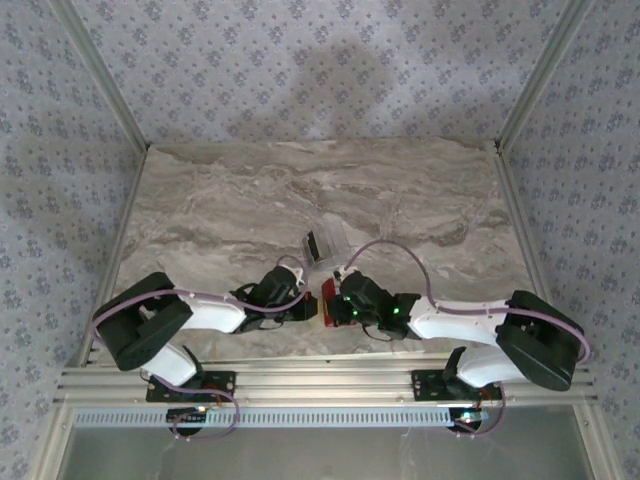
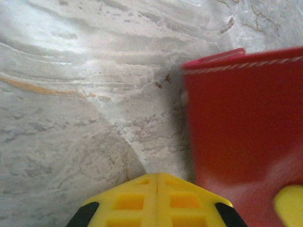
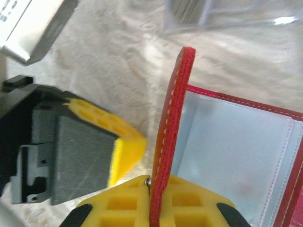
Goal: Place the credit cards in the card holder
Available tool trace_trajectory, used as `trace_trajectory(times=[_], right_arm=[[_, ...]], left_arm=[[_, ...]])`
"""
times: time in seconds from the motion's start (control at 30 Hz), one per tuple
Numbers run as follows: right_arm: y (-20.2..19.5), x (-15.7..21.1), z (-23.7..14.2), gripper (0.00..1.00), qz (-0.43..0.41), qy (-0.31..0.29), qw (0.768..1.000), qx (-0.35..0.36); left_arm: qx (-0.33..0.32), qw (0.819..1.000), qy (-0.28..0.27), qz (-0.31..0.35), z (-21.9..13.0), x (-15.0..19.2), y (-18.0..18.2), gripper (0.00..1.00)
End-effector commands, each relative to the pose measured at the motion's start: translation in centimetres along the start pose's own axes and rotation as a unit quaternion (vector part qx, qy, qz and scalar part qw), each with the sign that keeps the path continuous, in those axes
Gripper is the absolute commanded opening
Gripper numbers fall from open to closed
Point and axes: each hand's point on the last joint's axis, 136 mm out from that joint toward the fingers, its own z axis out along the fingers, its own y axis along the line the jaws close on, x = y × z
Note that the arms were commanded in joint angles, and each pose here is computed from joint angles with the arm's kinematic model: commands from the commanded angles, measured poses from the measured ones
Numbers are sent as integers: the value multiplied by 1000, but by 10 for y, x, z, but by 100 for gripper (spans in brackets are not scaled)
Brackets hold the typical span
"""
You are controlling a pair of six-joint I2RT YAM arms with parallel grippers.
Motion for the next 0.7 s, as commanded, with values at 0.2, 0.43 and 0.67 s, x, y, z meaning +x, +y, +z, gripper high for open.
trace_trajectory(times=[0.2, 0.43, 0.67], right_arm=[[-21, 0, -3, 13, -107, 6, 976, 191], [20, 18, 28, 41, -116, 47, 987, 100], [49, 22, 30, 62, -114, 59, 991, -25]], left_arm=[[-115, 993, -6, -26, -30, 2, 61, 6], [-130, 991, -21, -36, -51, -4, 68, 9], [-123, 991, -29, -35, -67, -9, 66, 14]])
